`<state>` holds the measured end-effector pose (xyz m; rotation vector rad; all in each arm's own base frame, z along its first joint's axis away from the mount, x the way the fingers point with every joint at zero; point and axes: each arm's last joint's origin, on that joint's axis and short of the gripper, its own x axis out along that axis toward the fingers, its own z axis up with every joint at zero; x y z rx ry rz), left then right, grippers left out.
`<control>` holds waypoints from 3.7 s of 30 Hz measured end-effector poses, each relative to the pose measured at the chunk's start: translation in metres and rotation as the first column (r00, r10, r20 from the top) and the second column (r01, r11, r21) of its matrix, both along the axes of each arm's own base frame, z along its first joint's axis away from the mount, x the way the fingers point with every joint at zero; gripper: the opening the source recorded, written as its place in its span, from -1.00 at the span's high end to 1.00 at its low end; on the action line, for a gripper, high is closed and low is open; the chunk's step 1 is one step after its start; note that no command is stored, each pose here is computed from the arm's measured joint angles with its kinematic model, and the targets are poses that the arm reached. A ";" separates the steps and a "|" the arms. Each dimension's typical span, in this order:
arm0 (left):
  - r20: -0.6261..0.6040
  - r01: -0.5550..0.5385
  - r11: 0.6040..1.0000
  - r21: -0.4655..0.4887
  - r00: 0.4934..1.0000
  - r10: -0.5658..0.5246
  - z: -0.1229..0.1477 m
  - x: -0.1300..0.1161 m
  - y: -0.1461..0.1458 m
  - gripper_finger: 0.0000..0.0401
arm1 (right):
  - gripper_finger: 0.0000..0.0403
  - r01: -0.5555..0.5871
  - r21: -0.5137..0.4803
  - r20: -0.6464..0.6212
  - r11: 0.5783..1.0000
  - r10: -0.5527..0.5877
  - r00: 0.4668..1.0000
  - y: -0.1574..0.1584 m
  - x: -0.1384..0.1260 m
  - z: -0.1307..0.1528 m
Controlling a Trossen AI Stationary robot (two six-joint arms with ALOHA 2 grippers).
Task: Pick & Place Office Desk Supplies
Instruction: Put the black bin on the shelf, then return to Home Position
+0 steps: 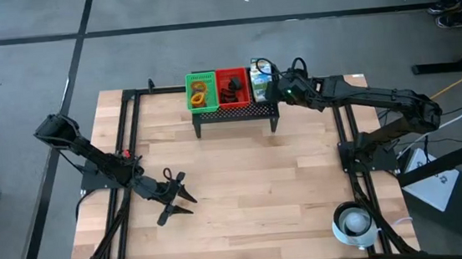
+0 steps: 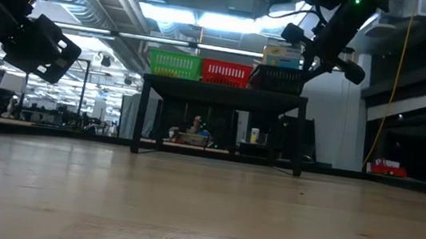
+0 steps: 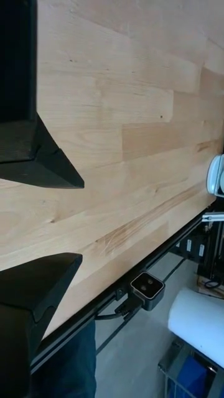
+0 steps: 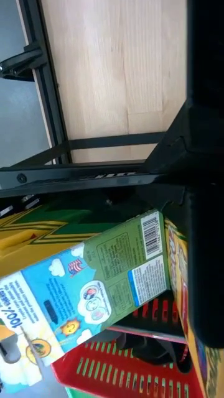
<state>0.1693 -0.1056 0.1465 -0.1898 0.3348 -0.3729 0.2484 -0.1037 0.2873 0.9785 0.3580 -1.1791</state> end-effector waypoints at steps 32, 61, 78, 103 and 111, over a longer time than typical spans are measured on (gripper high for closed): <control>-0.005 -0.002 1.000 0.005 1.000 0.002 -0.001 0.000 0.000 0.13 | 0.86 0.000 0.010 -0.011 1.000 0.000 1.000 -0.003 0.009 -0.009; 0.000 -0.003 1.000 0.016 1.000 0.003 -0.001 0.000 0.000 0.13 | 0.00 -0.095 -0.082 -0.038 0.992 0.092 0.995 0.005 -0.002 0.068; 0.298 -0.129 0.979 0.160 0.952 0.076 0.052 -0.022 0.035 0.13 | 0.00 -0.582 -0.576 -0.277 0.574 0.532 0.800 0.161 -0.064 0.149; 0.311 -0.057 0.996 0.073 0.950 0.032 0.067 -0.050 0.066 0.13 | 0.00 -0.791 -0.611 -0.352 -0.025 0.904 0.243 0.211 -0.110 0.130; 0.290 -0.073 0.997 0.007 0.954 0.068 0.040 -0.055 0.075 0.13 | 0.00 -0.645 -0.747 -0.291 -0.157 0.951 0.106 0.191 -0.139 0.040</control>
